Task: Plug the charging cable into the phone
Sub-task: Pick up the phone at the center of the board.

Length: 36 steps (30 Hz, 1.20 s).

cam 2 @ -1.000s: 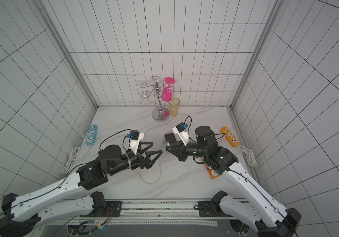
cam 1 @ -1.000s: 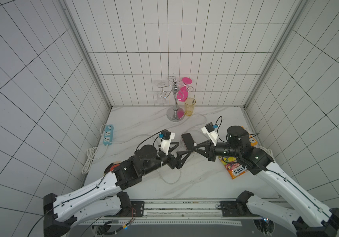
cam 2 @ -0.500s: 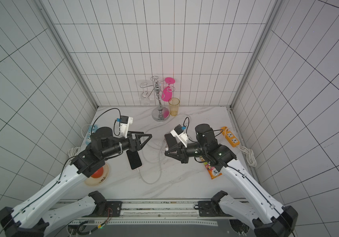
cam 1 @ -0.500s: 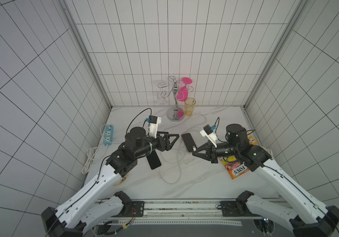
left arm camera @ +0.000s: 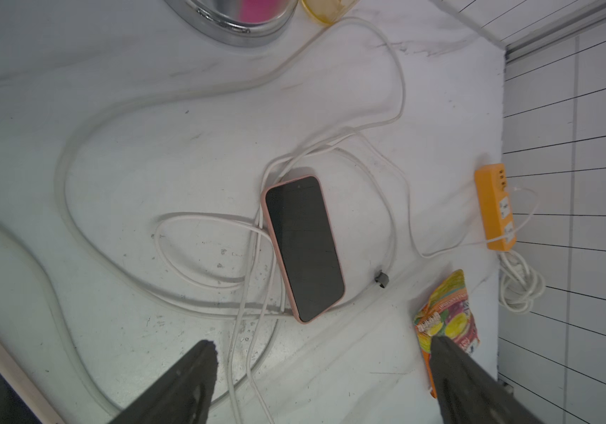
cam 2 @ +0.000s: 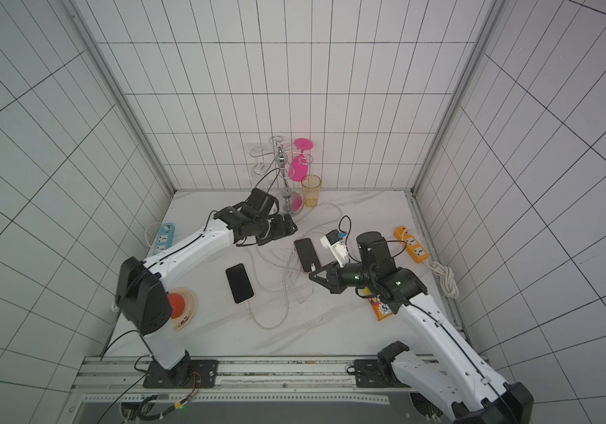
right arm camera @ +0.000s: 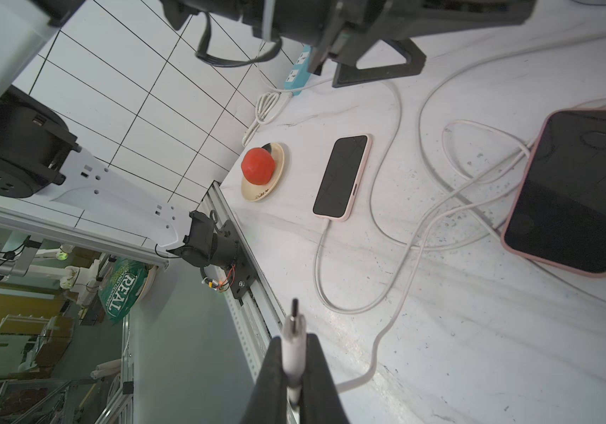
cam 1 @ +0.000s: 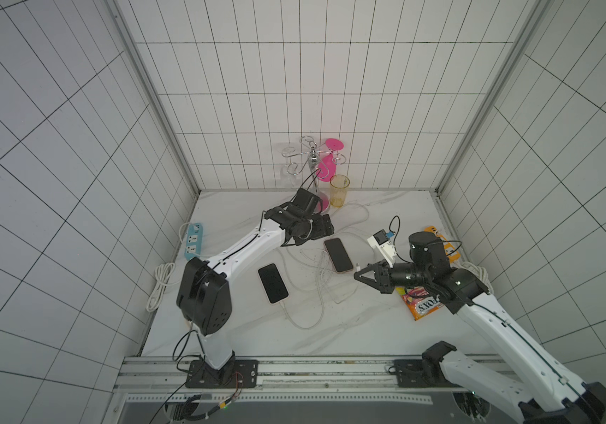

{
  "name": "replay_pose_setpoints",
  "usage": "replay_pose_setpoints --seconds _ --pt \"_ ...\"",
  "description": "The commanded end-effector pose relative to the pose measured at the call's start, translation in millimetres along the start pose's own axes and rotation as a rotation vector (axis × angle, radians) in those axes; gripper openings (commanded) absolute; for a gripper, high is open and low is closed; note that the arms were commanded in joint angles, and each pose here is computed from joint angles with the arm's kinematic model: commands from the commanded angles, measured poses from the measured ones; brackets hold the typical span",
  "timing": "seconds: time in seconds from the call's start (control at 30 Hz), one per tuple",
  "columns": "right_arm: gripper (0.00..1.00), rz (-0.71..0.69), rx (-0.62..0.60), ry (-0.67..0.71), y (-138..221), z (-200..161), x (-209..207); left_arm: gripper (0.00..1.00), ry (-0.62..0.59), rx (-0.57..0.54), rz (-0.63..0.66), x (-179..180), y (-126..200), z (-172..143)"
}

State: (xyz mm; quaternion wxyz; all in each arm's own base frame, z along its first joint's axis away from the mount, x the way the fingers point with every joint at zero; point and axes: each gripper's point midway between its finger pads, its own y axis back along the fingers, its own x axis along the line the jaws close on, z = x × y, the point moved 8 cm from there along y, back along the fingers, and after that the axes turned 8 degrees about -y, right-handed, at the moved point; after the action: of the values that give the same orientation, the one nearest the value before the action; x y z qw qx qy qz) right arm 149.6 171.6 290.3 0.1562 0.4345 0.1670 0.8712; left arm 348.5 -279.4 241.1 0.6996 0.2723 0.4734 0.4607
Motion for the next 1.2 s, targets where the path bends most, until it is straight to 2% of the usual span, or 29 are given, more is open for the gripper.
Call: replay_pose_setpoints --seconds 0.0,0.1,0.23,0.47,0.77,1.17 --pt "0.00 -0.018 -0.016 -0.021 7 -6 -1 0.92 -0.041 0.084 0.163 -16 -35 -9" --pt "0.00 -0.016 -0.023 -0.022 9 -8 0 0.92 -0.036 0.168 0.289 -21 -70 -13" --pt "0.00 -0.010 -0.022 -0.020 10 -7 2 0.93 -0.008 0.189 0.389 -20 -95 -22" --pt "0.00 -0.001 -0.010 -0.028 9 -5 2 0.95 0.039 0.157 0.406 -20 -110 -23" --pt "0.00 0.013 -0.002 -0.038 6 -3 2 0.95 0.010 0.184 0.420 -24 -140 -34" --pt "0.00 0.024 0.003 -0.053 0 -6 -4 0.97 -0.037 0.160 0.448 -25 -161 -40"
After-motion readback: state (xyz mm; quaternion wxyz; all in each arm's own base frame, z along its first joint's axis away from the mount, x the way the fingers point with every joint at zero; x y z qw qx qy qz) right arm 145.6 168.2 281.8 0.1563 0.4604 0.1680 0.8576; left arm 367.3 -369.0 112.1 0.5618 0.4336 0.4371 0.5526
